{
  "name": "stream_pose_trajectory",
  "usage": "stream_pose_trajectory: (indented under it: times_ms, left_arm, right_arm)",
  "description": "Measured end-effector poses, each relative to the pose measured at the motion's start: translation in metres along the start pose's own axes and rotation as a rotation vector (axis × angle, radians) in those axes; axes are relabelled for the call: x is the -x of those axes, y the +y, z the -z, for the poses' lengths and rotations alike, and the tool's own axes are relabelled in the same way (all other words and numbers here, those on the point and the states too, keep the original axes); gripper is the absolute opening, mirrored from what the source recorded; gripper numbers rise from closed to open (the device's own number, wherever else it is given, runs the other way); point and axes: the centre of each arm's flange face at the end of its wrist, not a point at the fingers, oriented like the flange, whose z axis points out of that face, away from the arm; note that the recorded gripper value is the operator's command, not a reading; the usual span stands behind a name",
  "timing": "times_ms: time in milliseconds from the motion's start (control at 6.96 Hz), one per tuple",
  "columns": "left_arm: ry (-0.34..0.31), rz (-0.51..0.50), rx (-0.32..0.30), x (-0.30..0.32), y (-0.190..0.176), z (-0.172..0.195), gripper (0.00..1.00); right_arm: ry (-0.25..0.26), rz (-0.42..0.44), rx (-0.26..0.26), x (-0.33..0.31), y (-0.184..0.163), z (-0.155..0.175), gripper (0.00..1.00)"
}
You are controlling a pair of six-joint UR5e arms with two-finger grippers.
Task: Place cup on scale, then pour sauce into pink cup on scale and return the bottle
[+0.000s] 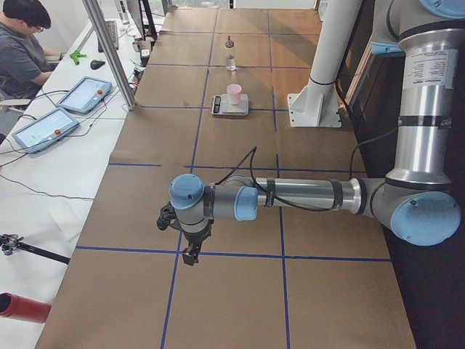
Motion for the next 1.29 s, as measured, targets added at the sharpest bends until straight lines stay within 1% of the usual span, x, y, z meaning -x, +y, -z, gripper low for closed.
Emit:
stream_pose_trajectory:
  times_ms: [431,575,718,1006,1293]
  left_arm:
    - [0.002,0.214,-0.02,-0.005,-0.006,0.008,1.0]
    - [0.001,0.235,-0.033,-0.01,-0.01,0.014,1.0]
    - [-0.001,0.233,-0.046,-0.013,-0.014,0.019,1.0]
    - [-0.005,0.211,-0.077,-0.018,-0.019,0.026,1.0]
    - [-0.005,0.202,-0.088,-0.02,-0.021,0.028,1.0]
  right_arm:
    - [-0.001,-0.004,-0.001,0.001,0.0,0.001,1.0]
    - [-0.001,-0.006,-0.002,0.001,-0.001,0.001,1.0]
    - [-0.001,-0.006,-0.004,0.002,-0.001,0.002,1.0]
    - [-0.001,-0.006,-0.004,0.002,-0.001,0.002,1.0]
    - [-0.001,-0.006,-0.004,0.002,-0.001,0.002,1.0]
